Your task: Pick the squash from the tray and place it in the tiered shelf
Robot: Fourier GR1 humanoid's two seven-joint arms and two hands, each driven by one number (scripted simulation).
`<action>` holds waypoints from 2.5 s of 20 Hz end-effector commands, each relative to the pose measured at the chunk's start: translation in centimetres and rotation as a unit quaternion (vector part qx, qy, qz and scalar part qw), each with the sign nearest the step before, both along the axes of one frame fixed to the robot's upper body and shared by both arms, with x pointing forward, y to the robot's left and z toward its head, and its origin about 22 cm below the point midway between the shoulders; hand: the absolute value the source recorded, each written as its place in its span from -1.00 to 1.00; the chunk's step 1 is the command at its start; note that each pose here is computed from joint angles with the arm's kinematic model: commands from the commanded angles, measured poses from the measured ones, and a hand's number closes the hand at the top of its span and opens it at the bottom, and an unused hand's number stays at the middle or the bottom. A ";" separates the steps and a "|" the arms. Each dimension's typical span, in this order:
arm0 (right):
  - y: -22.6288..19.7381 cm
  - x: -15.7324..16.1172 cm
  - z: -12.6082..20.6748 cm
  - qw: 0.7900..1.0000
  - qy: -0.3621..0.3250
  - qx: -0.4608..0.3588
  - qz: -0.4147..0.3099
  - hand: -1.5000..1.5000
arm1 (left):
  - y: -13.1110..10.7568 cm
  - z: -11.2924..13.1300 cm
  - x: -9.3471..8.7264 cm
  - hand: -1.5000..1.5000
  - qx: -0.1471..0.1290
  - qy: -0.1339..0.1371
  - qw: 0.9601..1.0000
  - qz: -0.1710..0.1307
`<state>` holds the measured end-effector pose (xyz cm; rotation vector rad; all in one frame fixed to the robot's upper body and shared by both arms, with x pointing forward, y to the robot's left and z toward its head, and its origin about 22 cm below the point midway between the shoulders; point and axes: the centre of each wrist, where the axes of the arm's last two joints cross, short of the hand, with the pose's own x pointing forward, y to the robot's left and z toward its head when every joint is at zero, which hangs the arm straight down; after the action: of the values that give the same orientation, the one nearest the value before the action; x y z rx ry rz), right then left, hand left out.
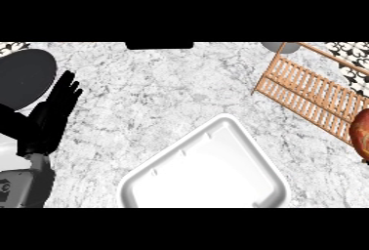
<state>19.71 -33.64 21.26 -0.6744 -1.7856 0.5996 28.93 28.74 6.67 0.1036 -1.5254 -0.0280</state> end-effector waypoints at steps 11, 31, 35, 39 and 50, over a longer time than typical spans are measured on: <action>-15.3 4.9 -0.2 0.999 0.028 0.025 0.001 1.00 | -2.0 0.0 1.3 0.00 0.005 -0.003 1.000 -0.024; -21.4 9.7 -2.4 0.982 -0.092 0.141 -0.084 -1.00 | -2.5 -0.7 1.4 0.00 0.007 -0.004 1.000 -0.021; -24.0 7.9 1.2 0.988 -0.015 0.143 -0.053 -1.00 | -0.6 0.3 1.5 0.00 0.005 -0.001 0.999 -0.033; -26.1 5.7 1.8 0.983 0.046 0.172 -0.043 -1.00 | -1.5 0.6 1.0 0.00 0.003 -0.006 0.999 -0.033; -30.1 -1.0 3.5 0.976 0.028 0.217 0.021 -1.00 | -1.3 -0.3 0.9 0.00 -0.004 -0.005 1.000 -0.008</action>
<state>20.54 -62.78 25.34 -0.5257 -1.6950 0.1817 30.17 27.26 7.00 0.0723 -1.5449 -0.0589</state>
